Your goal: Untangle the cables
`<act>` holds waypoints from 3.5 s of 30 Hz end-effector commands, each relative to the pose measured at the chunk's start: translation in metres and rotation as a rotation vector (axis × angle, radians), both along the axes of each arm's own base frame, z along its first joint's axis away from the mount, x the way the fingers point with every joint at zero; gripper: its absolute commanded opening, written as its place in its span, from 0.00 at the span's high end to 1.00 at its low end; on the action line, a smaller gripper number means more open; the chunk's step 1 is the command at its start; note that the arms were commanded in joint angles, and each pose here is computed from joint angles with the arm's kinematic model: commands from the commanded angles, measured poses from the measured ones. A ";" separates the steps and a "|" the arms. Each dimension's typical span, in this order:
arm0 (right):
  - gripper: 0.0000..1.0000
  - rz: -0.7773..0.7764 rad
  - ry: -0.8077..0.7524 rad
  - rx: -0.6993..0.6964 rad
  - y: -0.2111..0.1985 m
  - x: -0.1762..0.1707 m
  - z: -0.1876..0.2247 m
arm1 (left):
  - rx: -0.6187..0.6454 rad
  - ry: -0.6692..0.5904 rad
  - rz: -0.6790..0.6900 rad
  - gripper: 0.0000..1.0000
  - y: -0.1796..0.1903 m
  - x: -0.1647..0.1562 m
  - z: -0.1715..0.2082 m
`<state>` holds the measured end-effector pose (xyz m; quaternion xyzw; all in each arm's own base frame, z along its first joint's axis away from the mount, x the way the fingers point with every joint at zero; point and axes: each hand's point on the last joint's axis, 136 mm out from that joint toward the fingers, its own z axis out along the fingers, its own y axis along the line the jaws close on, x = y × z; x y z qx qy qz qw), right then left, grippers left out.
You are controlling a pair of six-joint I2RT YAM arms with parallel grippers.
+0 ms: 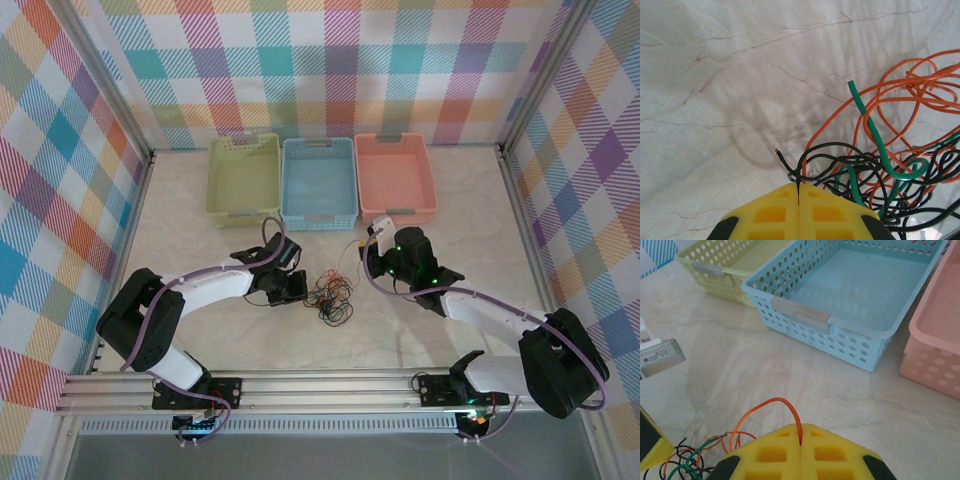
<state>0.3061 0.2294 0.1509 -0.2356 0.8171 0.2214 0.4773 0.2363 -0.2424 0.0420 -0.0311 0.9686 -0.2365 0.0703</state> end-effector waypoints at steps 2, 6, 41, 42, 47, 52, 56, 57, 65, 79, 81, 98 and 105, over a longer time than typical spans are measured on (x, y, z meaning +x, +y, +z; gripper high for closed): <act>1.00 0.010 -0.008 0.036 0.008 0.007 0.007 | -0.007 -0.091 -0.082 0.89 -0.004 0.000 0.036; 1.00 0.024 -0.004 0.040 0.010 0.005 0.006 | 0.029 -0.215 -0.105 0.38 0.004 0.012 0.081; 1.00 0.049 0.021 0.038 0.015 0.003 0.003 | -0.013 -0.301 -0.366 0.57 -0.084 0.093 0.057; 1.00 0.050 0.020 0.041 0.015 0.003 0.004 | -0.005 -0.291 -0.357 0.59 -0.084 0.094 0.055; 1.00 0.052 -0.002 0.058 0.013 0.000 0.012 | -0.005 -0.229 -0.335 0.68 -0.089 0.097 0.043; 1.00 0.045 -0.056 0.087 0.008 -0.005 0.028 | 0.019 -0.210 -0.306 0.73 -0.084 0.097 0.038; 1.00 0.020 -0.114 0.114 -0.002 -0.010 0.043 | 0.031 -0.192 -0.297 0.75 -0.082 0.095 0.034; 1.00 0.020 -0.130 0.126 -0.003 -0.012 0.048 | 0.032 -0.191 -0.297 0.75 -0.082 0.094 0.034; 1.00 0.042 -0.197 0.187 -0.008 -0.026 0.069 | 0.055 -0.197 -0.286 0.75 -0.074 0.092 0.034; 1.00 0.061 -0.085 0.146 0.005 -0.015 0.043 | -0.051 -0.507 -0.601 0.37 -0.083 0.073 0.114; 1.00 0.061 -0.080 0.144 0.006 -0.015 0.042 | -0.098 -0.588 -0.685 0.09 -0.093 0.068 0.116; 1.00 0.054 -0.083 0.144 0.003 -0.013 0.042 | -0.195 -0.908 -0.881 0.30 -0.138 0.090 0.115; 1.00 0.057 -0.084 0.146 0.003 -0.014 0.042 | -0.208 -0.910 -0.817 0.48 -0.146 0.103 0.111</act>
